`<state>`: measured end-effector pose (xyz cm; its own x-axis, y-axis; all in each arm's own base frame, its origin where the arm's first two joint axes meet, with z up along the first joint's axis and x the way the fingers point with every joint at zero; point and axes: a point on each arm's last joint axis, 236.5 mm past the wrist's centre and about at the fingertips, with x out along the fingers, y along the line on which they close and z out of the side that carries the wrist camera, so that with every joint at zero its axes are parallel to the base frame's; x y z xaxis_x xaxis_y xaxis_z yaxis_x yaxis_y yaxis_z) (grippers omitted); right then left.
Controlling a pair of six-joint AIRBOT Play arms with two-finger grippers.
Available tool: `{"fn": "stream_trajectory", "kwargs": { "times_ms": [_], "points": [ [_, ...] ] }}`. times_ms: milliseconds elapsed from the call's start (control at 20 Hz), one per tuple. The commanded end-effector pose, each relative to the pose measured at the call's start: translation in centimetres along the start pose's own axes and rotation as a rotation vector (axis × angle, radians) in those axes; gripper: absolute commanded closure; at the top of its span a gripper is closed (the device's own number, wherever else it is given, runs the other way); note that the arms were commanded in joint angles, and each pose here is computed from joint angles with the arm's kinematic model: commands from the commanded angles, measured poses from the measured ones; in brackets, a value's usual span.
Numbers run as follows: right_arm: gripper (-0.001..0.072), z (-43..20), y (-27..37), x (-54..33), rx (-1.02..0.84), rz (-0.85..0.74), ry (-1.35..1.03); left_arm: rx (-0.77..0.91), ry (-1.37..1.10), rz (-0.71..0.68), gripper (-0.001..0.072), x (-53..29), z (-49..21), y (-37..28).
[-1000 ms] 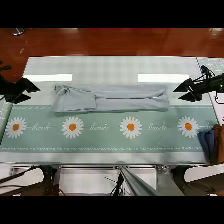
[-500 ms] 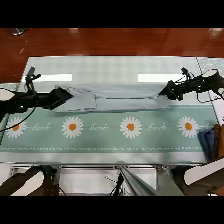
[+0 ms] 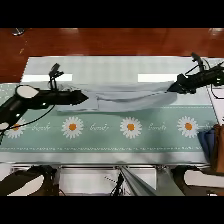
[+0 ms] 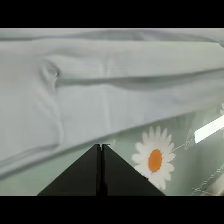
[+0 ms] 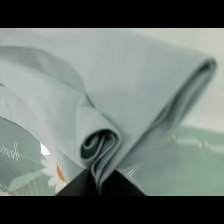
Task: Fold the shirts.
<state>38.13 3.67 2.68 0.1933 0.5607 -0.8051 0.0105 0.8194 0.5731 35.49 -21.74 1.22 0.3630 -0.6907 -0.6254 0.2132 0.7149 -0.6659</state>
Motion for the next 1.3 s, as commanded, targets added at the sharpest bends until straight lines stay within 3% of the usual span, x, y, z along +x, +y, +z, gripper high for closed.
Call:
{"fn": "stream_trajectory", "kwargs": {
  "times_ms": [0, 250, 700, 950, 1250],
  "points": [
    [0.0689, -4.6, 2.7, -4.5, -0.091, -0.080, -0.101, 0.076, 0.066, -0.068, 0.0685, 5.4, -0.4, -5.4],
    [0.0689, -9.3, 6.0, -8.0, -0.092, -0.106, -0.215, 0.120, 0.239, -0.160, 0.0686, 14.6, -3.3, -13.0],
    [0.0690, -10.3, 8.4, -9.6, -0.122, -0.079, -0.283, 0.190, 0.551, -0.185, 0.0686, 21.5, -18.1, -20.6],
    [0.0690, -10.3, 8.8, -9.6, -0.122, -0.062, -0.285, 0.141, 0.533, -0.194, 0.0685, 17.3, -9.5, -17.4],
    [0.0690, -8.8, 13.8, -9.6, -0.185, 0.100, -0.330, 0.017, 0.220, 0.043, 0.0685, 1.3, 5.4, -4.2]
  ]
}}
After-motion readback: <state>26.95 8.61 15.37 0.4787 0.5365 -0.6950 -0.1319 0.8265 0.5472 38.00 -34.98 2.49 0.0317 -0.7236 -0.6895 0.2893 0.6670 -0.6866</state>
